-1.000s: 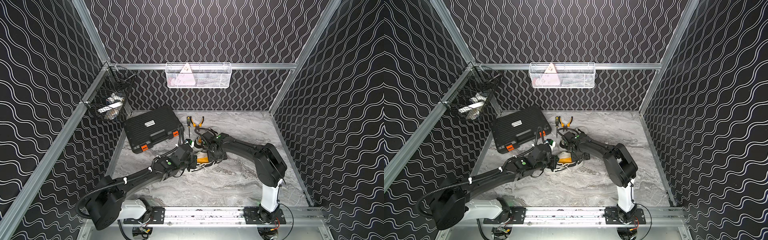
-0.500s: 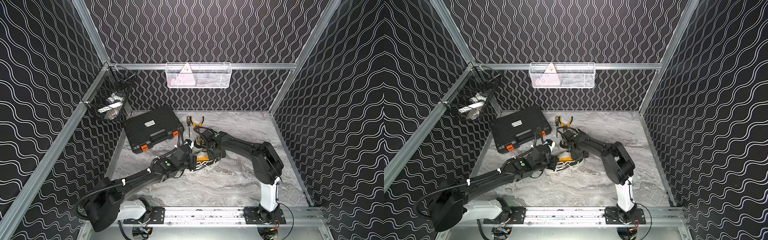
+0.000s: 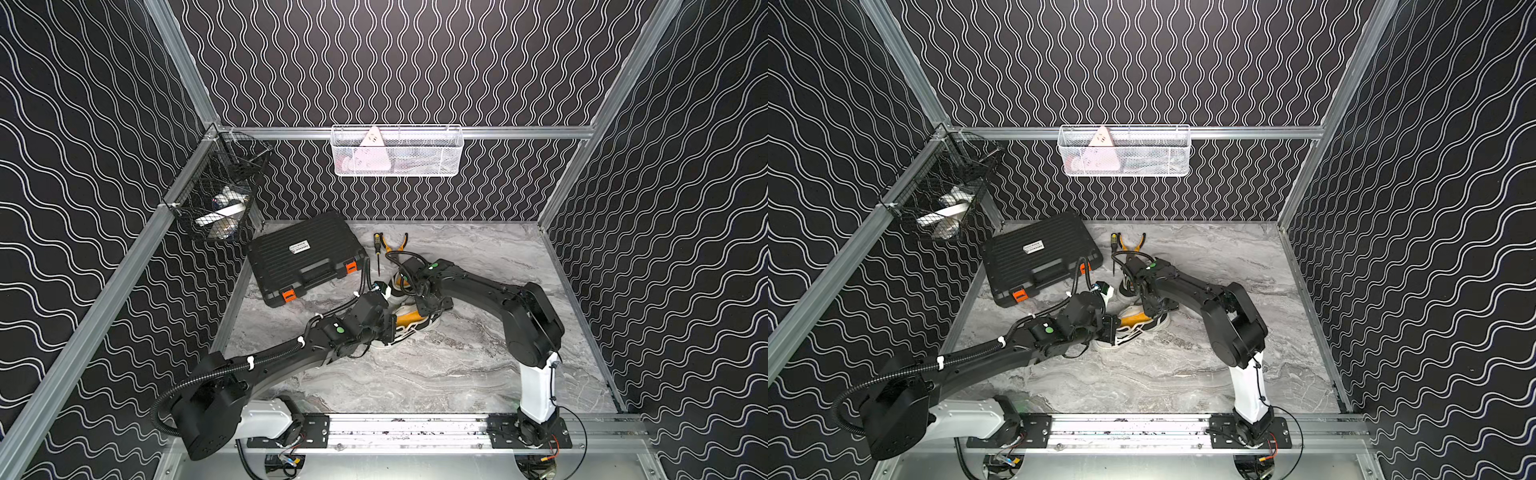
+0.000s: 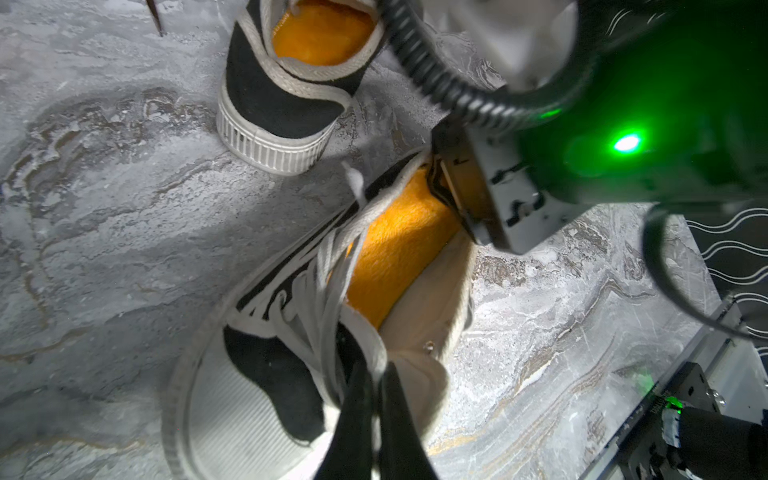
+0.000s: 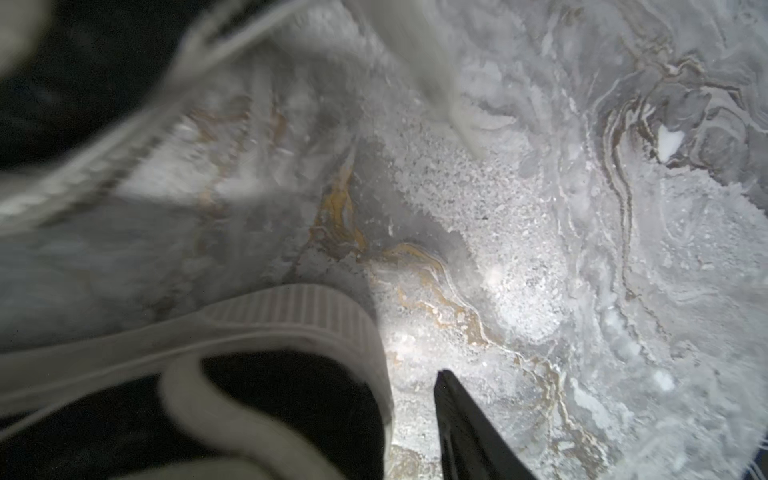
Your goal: Insert the insole into the shoe
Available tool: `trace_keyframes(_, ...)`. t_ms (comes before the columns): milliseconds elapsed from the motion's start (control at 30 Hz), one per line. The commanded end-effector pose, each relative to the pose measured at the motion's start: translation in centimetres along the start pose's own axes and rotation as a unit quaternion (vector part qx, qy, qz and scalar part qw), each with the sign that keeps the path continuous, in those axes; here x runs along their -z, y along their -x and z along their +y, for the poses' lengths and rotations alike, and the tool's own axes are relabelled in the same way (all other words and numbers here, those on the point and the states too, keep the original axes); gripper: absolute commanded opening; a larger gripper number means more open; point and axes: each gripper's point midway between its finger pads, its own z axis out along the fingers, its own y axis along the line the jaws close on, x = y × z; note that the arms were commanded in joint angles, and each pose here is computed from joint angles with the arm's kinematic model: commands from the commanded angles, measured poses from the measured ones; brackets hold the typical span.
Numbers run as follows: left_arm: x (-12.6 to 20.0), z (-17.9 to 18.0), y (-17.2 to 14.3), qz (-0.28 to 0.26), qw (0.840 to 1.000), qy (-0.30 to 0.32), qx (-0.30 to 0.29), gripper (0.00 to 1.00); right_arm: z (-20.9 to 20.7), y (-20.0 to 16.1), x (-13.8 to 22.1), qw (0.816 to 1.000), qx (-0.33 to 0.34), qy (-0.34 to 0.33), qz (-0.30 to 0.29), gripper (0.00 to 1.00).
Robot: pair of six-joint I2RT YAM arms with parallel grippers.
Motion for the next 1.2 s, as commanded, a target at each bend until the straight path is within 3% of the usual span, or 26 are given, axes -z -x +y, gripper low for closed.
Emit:
trace_keyframes(0, 0.3, -0.1, 0.5, -0.007, 1.0, 0.004, 0.001, 0.0, -2.1, -1.5, -1.4, 0.997, 0.031, -0.071, 0.023, 0.5)
trace_keyframes(133, 0.7, 0.4, 0.5, -0.014, 1.0, 0.015, 0.001, 0.0, -4.0, -2.4, -2.7, 0.988, 0.058, -0.139, 0.027, 0.4)
trace_keyframes(200, 0.9, 0.4, 0.8, -0.016, 1.0, 0.019, -0.005, 0.0, -3.8, -2.8, -3.0, 0.987, 0.066, -0.146, 0.029, 0.41)
trace_keyframes(367, 0.4, 0.2, 0.7, -0.011, 1.0, 0.017, -0.004, 0.0, -1.2, -1.5, 0.1, 1.0, 0.005, -0.028, -0.004, 0.6)
trace_keyframes(533, -0.3, 0.3, 0.3, -0.003, 1.0, 0.017, -0.003, 0.0, -1.2, 0.2, 2.1, 1.0, 0.008, -0.01, -0.022, 0.61)
trace_keyframes(900, -0.6, 0.0, 0.3, -0.002, 1.0, 0.022, -0.007, 0.0, -4.7, -3.0, -3.2, 0.984, 0.093, -0.143, 0.057, 0.29)
trace_keyframes(967, -0.5, -0.1, 0.4, -0.003, 1.0, 0.024, -0.009, 0.0, -4.2, -3.5, -3.5, 0.986, 0.087, -0.127, 0.062, 0.3)
trace_keyframes(1033, -0.6, 0.0, 0.5, -0.003, 1.0, 0.027, -0.01, 0.0, -2.9, -3.6, -2.9, 0.994, 0.062, -0.075, 0.058, 0.38)
trace_keyframes(1100, -0.7, 0.1, 0.4, 0.0, 0.999, 0.031, -0.014, 0.0, -1.7, -3.4, -1.2, 0.998, 0.03, -0.016, 0.045, 0.46)
trace_keyframes(1167, -1.0, 0.3, 0.3, 0.007, 0.999, 0.041, -0.017, 0.0, -0.3, -3.4, 0.9, 0.998, -0.002, 0.047, 0.037, 0.48)
